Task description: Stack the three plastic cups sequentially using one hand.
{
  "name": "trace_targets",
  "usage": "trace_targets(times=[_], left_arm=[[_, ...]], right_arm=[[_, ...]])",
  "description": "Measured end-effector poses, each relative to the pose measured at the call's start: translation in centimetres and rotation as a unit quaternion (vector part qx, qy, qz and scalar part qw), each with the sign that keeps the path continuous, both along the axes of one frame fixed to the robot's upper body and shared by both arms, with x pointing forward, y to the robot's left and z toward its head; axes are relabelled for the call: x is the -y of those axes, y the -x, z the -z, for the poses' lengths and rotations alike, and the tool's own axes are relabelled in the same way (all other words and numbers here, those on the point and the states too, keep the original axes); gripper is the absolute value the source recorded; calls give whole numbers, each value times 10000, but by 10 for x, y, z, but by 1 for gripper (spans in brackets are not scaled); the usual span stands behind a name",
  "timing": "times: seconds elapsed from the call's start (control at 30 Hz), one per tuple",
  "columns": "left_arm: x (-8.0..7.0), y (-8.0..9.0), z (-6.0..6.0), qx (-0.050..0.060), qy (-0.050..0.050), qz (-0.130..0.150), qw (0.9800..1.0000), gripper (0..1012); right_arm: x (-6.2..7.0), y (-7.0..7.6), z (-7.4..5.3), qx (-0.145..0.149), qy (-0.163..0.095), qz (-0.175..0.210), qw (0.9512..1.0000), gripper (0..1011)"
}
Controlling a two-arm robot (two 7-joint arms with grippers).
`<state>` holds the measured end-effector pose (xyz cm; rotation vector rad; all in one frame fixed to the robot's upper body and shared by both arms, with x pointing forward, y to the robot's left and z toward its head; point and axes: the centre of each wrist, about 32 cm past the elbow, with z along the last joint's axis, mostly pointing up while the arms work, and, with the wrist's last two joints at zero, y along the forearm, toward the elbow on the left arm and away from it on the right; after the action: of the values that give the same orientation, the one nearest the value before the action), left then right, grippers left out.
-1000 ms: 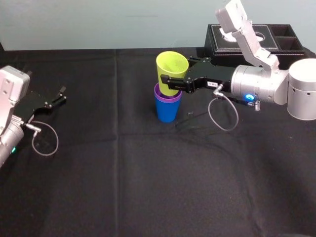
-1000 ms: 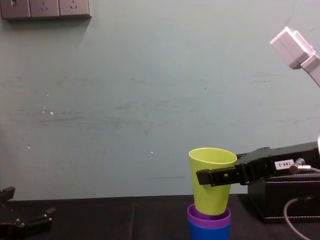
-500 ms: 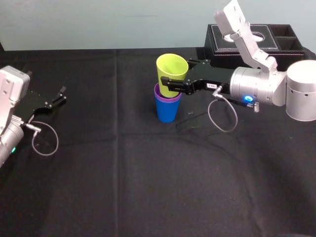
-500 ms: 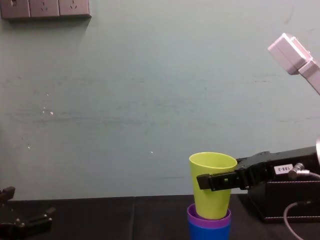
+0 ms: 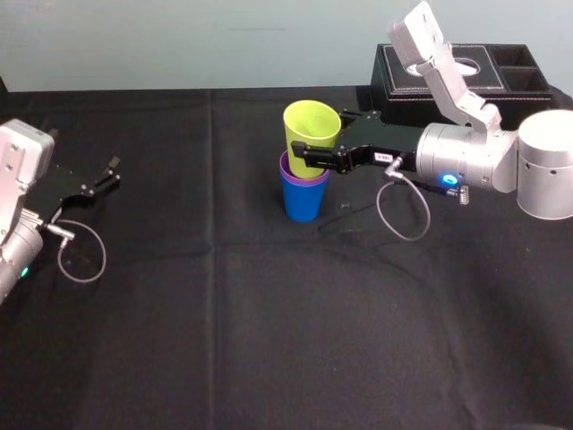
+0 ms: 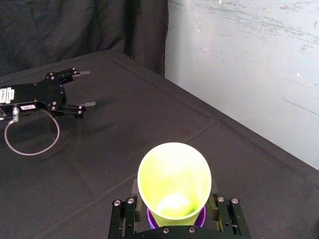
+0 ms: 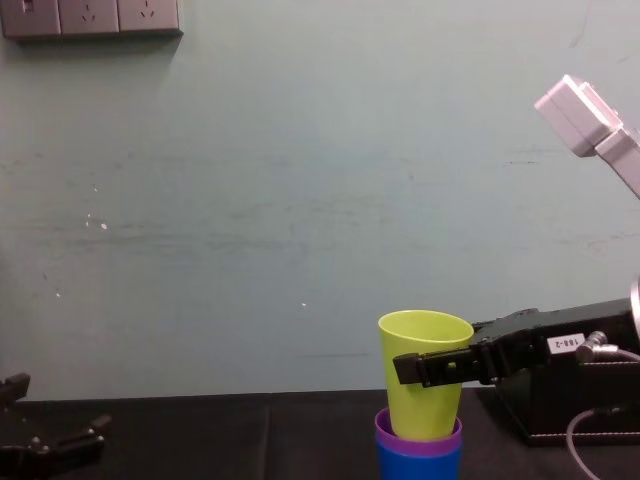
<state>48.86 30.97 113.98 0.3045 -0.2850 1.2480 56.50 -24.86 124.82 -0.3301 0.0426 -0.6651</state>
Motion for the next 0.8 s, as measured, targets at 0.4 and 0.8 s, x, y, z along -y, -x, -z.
trace_targets(times=[0.4,0.8], left_arm=[[0,0,0,0,0,0,10000,1010],[0,0,0,0,0,0,10000,1010]], right_arm=[[0,0,0,9,-3,-2,10000,738],[0,1,0,10,-2,3,10000,997]])
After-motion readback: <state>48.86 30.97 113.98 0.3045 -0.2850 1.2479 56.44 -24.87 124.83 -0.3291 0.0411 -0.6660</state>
